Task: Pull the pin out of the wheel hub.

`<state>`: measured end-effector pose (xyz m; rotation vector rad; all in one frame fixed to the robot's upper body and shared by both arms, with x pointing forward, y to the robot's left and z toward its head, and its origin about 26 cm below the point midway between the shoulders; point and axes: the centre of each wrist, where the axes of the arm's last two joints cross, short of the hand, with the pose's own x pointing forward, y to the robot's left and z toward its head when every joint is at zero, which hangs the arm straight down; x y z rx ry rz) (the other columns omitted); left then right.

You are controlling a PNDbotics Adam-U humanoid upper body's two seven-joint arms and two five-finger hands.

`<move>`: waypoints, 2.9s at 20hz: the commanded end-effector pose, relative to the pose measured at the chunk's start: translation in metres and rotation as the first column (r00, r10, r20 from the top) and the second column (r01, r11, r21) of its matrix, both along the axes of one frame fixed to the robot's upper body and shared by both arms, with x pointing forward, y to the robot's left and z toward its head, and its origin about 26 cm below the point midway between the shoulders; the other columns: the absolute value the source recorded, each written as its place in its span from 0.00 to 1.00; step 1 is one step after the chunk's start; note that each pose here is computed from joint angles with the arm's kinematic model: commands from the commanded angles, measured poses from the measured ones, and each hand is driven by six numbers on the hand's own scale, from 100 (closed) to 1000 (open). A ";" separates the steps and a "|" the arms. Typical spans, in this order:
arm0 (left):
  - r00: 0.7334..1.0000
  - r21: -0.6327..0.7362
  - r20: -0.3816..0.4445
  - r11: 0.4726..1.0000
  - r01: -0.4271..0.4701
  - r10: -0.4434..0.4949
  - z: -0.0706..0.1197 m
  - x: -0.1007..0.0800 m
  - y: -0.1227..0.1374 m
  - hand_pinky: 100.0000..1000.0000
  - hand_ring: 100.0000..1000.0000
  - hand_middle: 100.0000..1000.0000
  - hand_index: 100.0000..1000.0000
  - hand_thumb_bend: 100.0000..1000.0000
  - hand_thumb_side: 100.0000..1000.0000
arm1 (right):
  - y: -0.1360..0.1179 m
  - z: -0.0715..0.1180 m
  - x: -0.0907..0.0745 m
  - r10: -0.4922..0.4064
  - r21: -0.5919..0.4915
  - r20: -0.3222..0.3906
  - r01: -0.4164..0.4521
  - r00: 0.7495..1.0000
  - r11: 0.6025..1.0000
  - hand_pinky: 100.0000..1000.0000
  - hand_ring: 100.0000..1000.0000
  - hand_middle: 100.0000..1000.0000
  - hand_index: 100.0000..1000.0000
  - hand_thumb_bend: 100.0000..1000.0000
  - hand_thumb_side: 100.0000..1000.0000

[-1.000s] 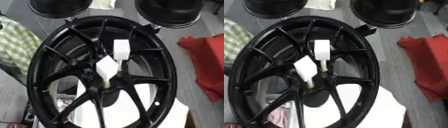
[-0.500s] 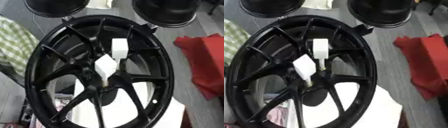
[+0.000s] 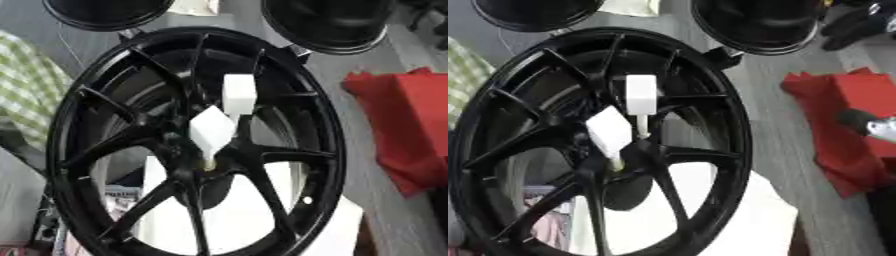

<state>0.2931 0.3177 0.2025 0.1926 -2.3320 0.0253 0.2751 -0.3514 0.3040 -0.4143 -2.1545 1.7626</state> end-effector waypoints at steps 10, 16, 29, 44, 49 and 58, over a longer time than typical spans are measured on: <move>1.000 0.047 0.021 0.999 -0.005 0.004 0.009 -0.004 0.003 0.68 0.60 0.48 0.63 0.00 0.72 | 0.017 0.014 0.000 0.082 -0.252 0.009 -0.077 0.997 0.965 0.87 0.80 0.66 0.75 0.34 0.13; 1.000 0.036 0.022 0.999 -0.015 0.014 0.010 -0.004 0.003 0.68 0.60 0.48 0.63 0.00 0.72 | 0.033 0.019 0.005 0.097 -0.225 0.008 -0.092 0.995 0.970 0.87 0.79 0.64 0.74 0.36 0.14; 0.999 0.004 -0.009 0.999 -0.043 0.043 0.011 -0.003 0.003 0.68 0.60 0.48 0.63 0.00 0.73 | 0.047 0.017 0.031 -0.024 -0.109 -0.111 0.012 0.994 0.994 0.90 0.80 0.64 0.77 0.46 0.16; 0.990 -0.003 -0.076 0.993 -0.116 0.116 -0.003 -0.011 0.015 0.68 0.61 0.48 0.63 0.00 0.73 | 0.086 0.009 0.092 -0.051 0.024 -0.326 0.062 0.944 0.998 0.97 0.84 0.68 0.80 0.51 0.14; 0.984 0.002 -0.098 0.988 -0.152 0.152 -0.010 -0.015 0.021 0.68 0.61 0.48 0.63 0.00 0.73 | 0.103 0.002 0.099 -0.056 0.075 -0.375 0.090 0.925 0.993 0.98 0.85 0.68 0.80 0.50 0.14; 0.979 0.005 -0.109 0.985 -0.173 0.173 -0.013 -0.017 0.023 0.68 0.61 0.48 0.63 0.00 0.73 | 0.129 0.003 0.086 -0.082 0.080 -0.404 0.124 0.911 0.989 1.00 0.87 0.72 0.82 0.54 0.13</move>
